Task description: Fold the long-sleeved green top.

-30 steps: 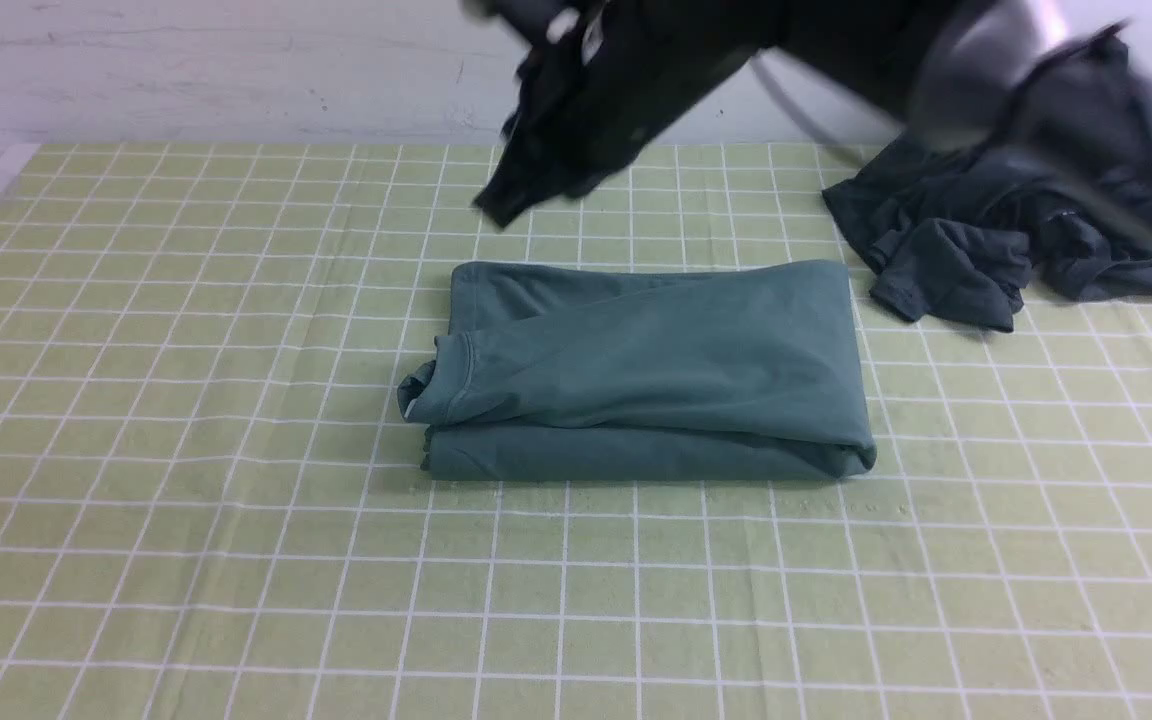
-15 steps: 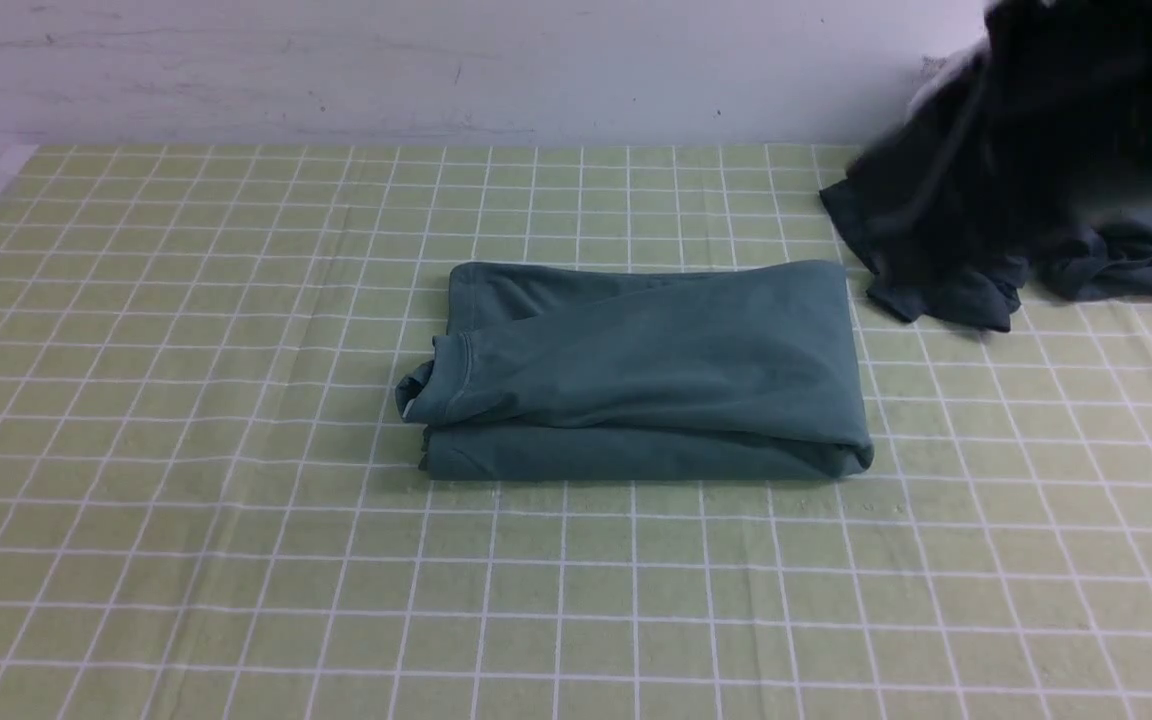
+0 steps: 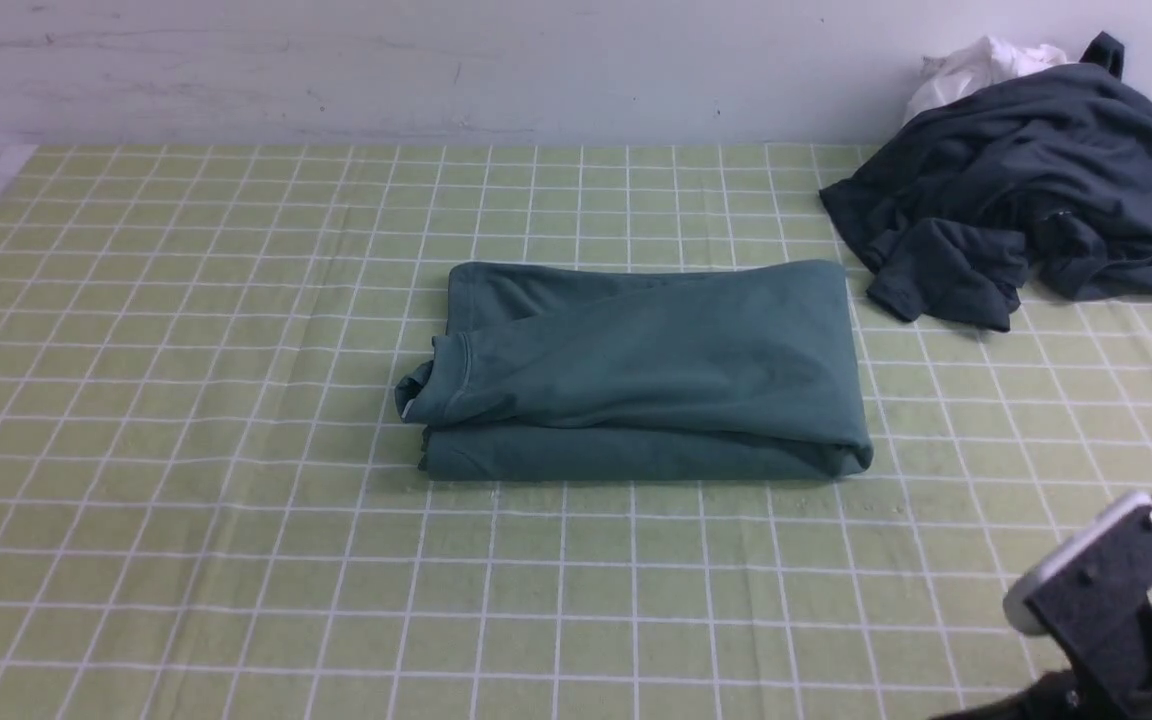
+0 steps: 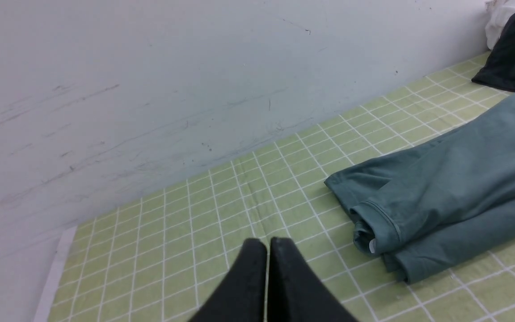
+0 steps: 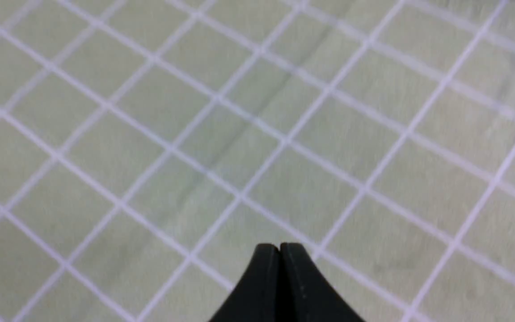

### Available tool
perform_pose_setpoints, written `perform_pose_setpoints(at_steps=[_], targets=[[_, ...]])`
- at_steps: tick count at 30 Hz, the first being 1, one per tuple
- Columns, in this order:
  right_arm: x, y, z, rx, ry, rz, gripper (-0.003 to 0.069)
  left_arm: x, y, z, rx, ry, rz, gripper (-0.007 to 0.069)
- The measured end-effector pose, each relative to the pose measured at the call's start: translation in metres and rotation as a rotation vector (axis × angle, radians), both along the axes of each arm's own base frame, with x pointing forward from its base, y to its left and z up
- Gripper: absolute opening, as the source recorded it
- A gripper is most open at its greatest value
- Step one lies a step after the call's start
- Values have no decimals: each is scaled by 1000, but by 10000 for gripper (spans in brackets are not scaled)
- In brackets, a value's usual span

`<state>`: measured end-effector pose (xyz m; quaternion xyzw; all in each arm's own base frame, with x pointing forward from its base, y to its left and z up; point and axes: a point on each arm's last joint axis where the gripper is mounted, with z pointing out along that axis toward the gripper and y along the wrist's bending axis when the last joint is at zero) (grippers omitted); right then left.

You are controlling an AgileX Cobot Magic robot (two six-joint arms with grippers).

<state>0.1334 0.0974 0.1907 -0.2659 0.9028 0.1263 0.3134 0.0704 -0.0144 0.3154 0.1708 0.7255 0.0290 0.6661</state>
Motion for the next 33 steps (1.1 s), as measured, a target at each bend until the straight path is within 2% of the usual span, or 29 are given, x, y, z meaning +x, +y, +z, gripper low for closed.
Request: perform_pose_setpoints(at_steps=[3, 5, 9, 12, 16, 22, 33], targets=[[-8, -6, -11, 30, 25, -56, -16, 0, 0, 0, -1, 1, 0, -4], [-13, -11, -14, 84, -29, -86, -16, 0, 0, 0, -1, 1, 0, -4], [-29, -33, -24, 229, -282, -145, -16, 0, 0, 0, -1, 0, 0, -4], [-36, -48, -12, 324, -490, -217, -16, 0, 0, 0, -3, 0, -1, -4], [-42, -69, 1, 329, -647, -347, -16, 0, 0, 0, -3, 0, -1, -4], [-60, -87, 1, 268, -704, -489, -16, 0, 0, 0, -3, 0, -1, -4], [-78, -95, -9, 236, -669, -583, -16, 0, 0, 0, -3, 0, -1, -4]])
